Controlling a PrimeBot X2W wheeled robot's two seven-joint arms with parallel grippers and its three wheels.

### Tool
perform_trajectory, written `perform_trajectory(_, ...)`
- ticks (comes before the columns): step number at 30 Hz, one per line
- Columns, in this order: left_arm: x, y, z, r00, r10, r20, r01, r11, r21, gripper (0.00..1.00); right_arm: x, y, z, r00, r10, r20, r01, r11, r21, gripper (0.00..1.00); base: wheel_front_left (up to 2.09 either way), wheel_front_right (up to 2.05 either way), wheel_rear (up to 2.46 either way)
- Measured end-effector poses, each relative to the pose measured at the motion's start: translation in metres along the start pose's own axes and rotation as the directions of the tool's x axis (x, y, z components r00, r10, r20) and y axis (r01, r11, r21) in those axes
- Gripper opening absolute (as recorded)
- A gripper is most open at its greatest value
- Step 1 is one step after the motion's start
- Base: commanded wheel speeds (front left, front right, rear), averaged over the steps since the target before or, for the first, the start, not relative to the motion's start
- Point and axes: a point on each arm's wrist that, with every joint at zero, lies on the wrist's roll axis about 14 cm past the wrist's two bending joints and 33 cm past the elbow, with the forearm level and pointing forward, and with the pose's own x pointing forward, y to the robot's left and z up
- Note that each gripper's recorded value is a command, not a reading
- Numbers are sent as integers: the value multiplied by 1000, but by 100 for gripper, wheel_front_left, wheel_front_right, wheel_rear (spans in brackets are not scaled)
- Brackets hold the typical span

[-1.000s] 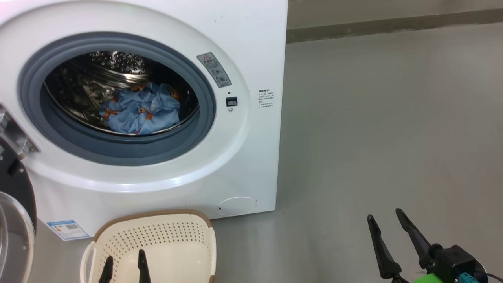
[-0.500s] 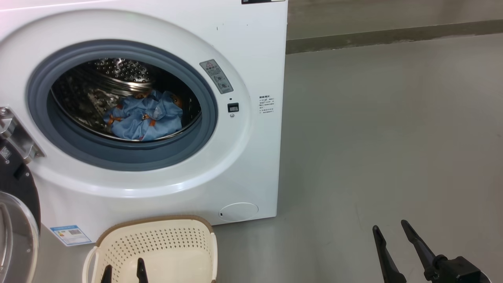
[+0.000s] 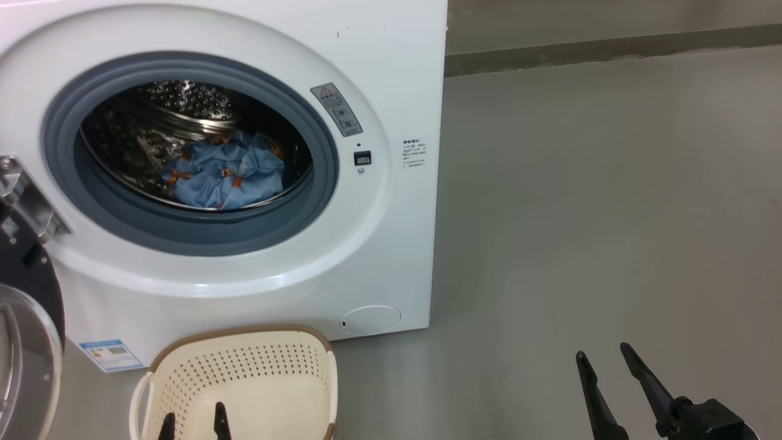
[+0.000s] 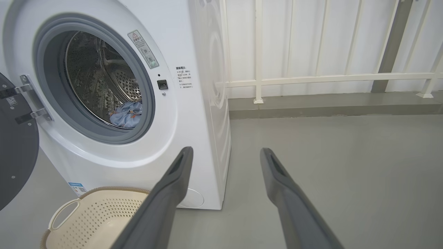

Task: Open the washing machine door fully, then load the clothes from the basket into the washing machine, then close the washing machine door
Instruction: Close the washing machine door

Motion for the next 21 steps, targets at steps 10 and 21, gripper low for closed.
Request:
perform_trajectory(10,1,-3,-1,1000,-10,-5,10,1000,8,100,1,0,-3,1000,-3,-10,3,1000,3,100,-171,171,0)
perform_trajectory(21,1,-2,-4,1000,-9,-14,10,1000,14,100,3,1,-7,1000,-1,-21,1,1000,9,100,-68,68,0)
